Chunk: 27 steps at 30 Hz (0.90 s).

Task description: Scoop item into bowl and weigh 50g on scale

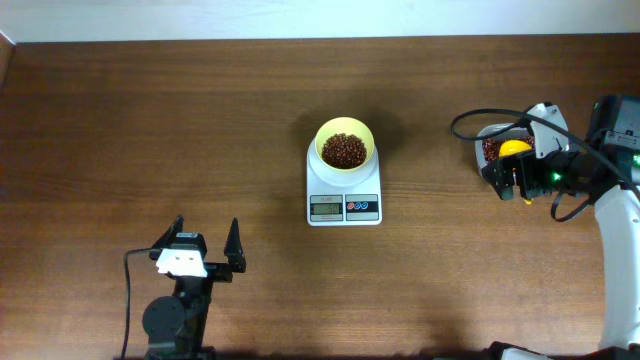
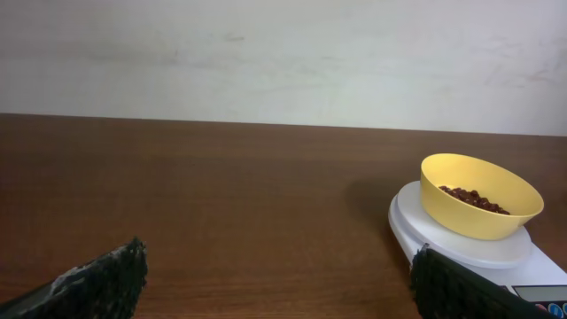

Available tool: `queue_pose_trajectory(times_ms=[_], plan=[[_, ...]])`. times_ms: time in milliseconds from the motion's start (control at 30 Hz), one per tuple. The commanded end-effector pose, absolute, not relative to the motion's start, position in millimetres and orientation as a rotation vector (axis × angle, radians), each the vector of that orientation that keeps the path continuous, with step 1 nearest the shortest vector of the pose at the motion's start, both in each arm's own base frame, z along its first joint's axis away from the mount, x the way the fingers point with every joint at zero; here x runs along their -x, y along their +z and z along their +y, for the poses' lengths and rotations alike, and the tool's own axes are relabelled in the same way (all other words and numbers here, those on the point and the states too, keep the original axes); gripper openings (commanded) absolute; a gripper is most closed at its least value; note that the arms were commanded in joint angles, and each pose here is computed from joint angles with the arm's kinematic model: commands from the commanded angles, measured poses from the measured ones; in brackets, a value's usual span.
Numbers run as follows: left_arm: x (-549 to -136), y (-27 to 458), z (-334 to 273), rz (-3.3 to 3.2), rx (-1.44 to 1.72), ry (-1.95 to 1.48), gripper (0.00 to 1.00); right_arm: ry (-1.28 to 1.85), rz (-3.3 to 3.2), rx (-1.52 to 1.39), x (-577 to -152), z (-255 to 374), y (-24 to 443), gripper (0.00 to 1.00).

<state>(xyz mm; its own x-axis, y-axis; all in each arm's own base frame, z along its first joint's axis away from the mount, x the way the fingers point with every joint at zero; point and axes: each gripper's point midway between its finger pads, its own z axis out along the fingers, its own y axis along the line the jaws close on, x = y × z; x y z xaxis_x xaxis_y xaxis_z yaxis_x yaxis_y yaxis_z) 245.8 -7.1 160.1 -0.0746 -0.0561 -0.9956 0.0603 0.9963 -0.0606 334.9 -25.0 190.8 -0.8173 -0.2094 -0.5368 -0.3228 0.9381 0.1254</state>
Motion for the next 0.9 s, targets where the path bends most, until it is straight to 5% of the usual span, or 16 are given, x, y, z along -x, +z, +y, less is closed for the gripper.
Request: queue_pose_trajectory(times_ms=[0,267,500,867], plan=[[-246,159,-8,1.639,-0.005,-0.103,0.99,0.264,2.524,0.402,-337,-24,202,0.99],[-246,159,-8,1.639,-0.005,-0.103,0.99,0.114,1.872,0.660,-359,60,249,0.99],[-246,159,-8,1.639,-0.005,-0.103,0.99,-0.007,1.529,0.576,-290,60,198,0.99],[-246,159,-8,1.639,-0.005,-0.103,0.99,-0.027,1.632,0.546,-244,51,140,0.99]])
